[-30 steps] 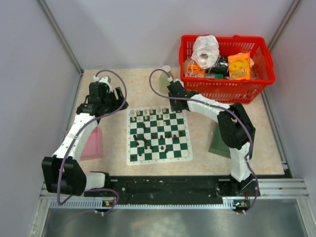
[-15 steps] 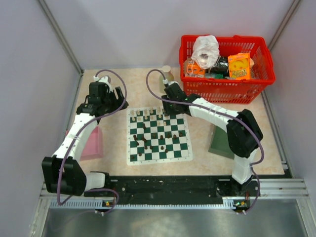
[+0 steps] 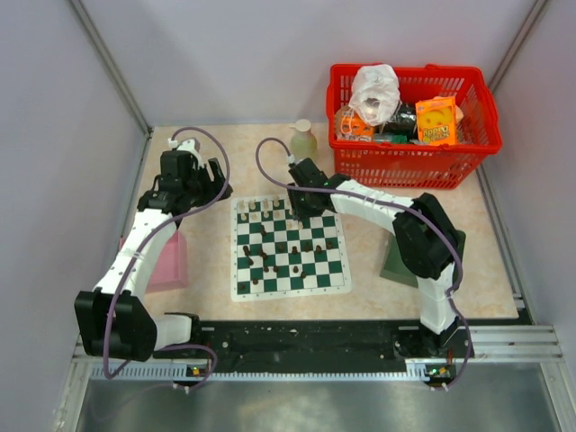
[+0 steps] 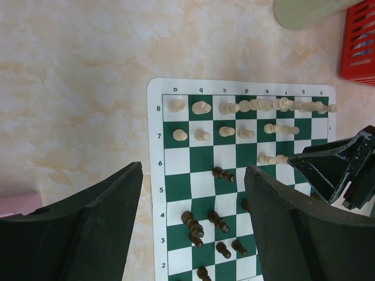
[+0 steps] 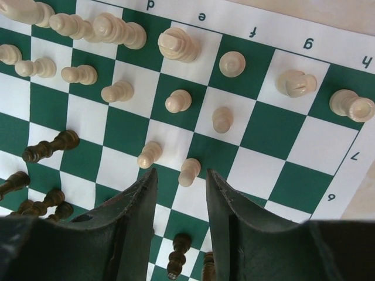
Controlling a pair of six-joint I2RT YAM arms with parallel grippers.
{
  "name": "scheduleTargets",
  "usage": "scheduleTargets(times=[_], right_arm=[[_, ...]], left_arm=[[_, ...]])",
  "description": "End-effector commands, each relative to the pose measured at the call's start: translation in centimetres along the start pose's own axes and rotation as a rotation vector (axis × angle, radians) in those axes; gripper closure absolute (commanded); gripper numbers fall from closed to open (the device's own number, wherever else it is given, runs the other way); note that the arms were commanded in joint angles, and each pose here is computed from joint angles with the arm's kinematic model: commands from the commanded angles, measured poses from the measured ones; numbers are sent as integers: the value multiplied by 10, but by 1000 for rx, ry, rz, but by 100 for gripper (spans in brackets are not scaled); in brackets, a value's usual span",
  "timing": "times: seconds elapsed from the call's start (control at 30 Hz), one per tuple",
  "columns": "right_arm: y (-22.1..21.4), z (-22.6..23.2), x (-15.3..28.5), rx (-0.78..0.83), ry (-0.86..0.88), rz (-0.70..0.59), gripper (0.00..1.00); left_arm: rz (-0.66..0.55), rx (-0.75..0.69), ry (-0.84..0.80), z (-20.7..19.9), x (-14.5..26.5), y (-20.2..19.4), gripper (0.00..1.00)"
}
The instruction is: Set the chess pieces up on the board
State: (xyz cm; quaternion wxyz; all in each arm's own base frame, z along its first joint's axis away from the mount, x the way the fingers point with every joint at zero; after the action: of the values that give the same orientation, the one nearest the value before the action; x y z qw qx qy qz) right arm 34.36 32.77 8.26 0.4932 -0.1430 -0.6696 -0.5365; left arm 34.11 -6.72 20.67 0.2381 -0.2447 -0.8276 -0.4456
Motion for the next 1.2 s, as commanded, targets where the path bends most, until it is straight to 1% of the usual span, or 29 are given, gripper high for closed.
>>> scheduleTargets(times=[0.0,0.07,0.47,0.67,0.73,0.8,0.87,0.9,1.03,1.17], right_arm=[[12,14,2,5,24,-27,63],[11,13,1,6,14,-18,66],[2,13,-7,20,16,25,68],[1,13,-8,23,12,28,73],[1,12,-7,25,8,26,76],[3,11,-4,27,5,17,83],[6,10,0,28,-3,6,87],[9,7,5,25,-18,-6,89],[19,-8,24,11,-80,-58,90],[20,-32,30,-22,-140,-73,90]], left_arm=[[-42,-1,-20,-3,3,7,24],[-41,1,-21,-3,3,8,24],[-34,-2,-24,-3,1,6,25],[-34,-1,-21,-2,1,6,25],[-33,0,-20,-2,0,6,25],[-34,0,-21,-3,0,6,25],[-34,0,-21,-3,0,6,25],[-34,0,-21,-3,1,7,25],[-32,-1,-18,-3,1,7,25],[-29,0,-19,-3,0,7,25]])
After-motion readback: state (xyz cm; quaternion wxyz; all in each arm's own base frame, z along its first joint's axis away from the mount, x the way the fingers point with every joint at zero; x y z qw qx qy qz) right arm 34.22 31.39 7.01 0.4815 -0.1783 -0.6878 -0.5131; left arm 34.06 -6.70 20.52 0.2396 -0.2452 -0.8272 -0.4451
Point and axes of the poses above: each gripper's point midway between its finger pads, its own x axis back along the fingers, its own z axis along the line the jaws close on, y = z × x, the point moved 2 cm from there along x, back along the fingers, and after that the axes turned 12 degrees about x, right-handed, at the moved point
